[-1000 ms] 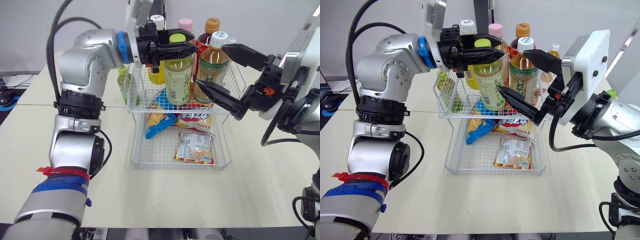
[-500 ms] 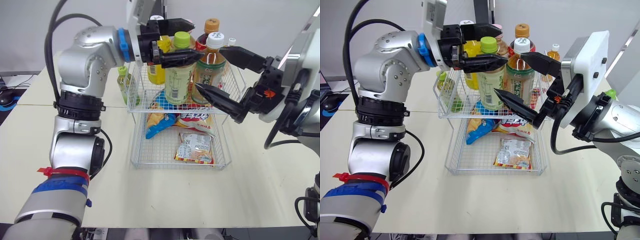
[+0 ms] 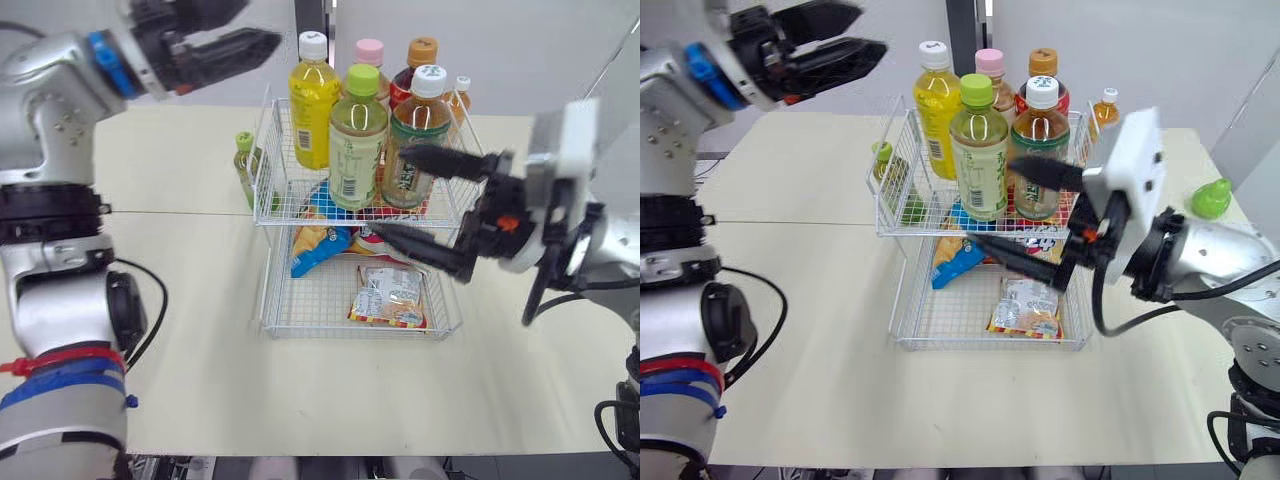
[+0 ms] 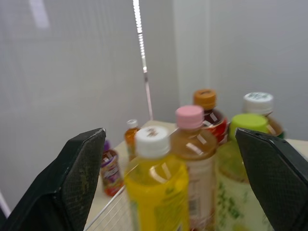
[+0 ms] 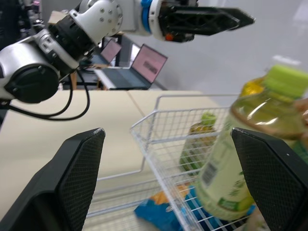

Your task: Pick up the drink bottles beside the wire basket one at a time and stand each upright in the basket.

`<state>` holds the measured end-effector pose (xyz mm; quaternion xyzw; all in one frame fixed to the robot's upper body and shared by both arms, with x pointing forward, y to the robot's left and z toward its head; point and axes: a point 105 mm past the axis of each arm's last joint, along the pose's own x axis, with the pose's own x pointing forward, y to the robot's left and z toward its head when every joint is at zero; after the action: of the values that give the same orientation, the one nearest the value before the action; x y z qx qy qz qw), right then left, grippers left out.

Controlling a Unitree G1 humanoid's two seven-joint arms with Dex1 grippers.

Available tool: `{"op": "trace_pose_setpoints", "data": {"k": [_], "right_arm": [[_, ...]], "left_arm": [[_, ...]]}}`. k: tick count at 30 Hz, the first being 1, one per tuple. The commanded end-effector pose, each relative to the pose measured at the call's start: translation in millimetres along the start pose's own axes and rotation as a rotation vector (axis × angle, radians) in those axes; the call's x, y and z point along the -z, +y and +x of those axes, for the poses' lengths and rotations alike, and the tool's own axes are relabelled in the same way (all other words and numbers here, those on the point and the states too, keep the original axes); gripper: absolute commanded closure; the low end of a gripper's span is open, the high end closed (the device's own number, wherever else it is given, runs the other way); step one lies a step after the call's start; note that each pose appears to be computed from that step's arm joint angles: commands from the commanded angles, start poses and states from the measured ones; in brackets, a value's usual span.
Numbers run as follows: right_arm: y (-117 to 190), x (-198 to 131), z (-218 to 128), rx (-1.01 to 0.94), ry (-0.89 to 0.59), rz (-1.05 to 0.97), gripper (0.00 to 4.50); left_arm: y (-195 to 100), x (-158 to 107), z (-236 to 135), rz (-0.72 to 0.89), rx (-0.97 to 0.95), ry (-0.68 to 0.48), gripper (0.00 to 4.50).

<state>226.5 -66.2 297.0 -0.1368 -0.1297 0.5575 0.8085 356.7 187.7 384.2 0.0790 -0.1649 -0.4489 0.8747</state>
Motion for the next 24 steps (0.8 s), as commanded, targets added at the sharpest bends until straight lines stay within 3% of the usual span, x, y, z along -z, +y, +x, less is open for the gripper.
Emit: {"op": "trace_pose_setpoints", "data": {"k": [1, 6, 14, 19, 24], "right_arm": [[10, 0, 3, -0.083, -0.017, 0.006, 0.0], [7, 2, 8, -0.122, -0.03, 0.023, 0.0], [-2, 2, 15, -0.176, -0.05, 0.03, 0.0], [-3, 4, 17, -0.208, -0.039, 0.023, 0.0], [-3, 6, 18, -0.211, -0.044, 0.024, 0.0]], "left_arm": [[15, 6, -34, 0.051, -0.167, 0.015, 0.04], [11, 43, -82, 0.005, -0.334, 0.075, 0.04], [-40, 128, -143, -0.104, -0.538, 0.21, 0.04], [-57, 141, -157, -0.133, -0.606, 0.226, 0.04], [-53, 141, -153, -0.123, -0.636, 0.21, 0.04]]}}
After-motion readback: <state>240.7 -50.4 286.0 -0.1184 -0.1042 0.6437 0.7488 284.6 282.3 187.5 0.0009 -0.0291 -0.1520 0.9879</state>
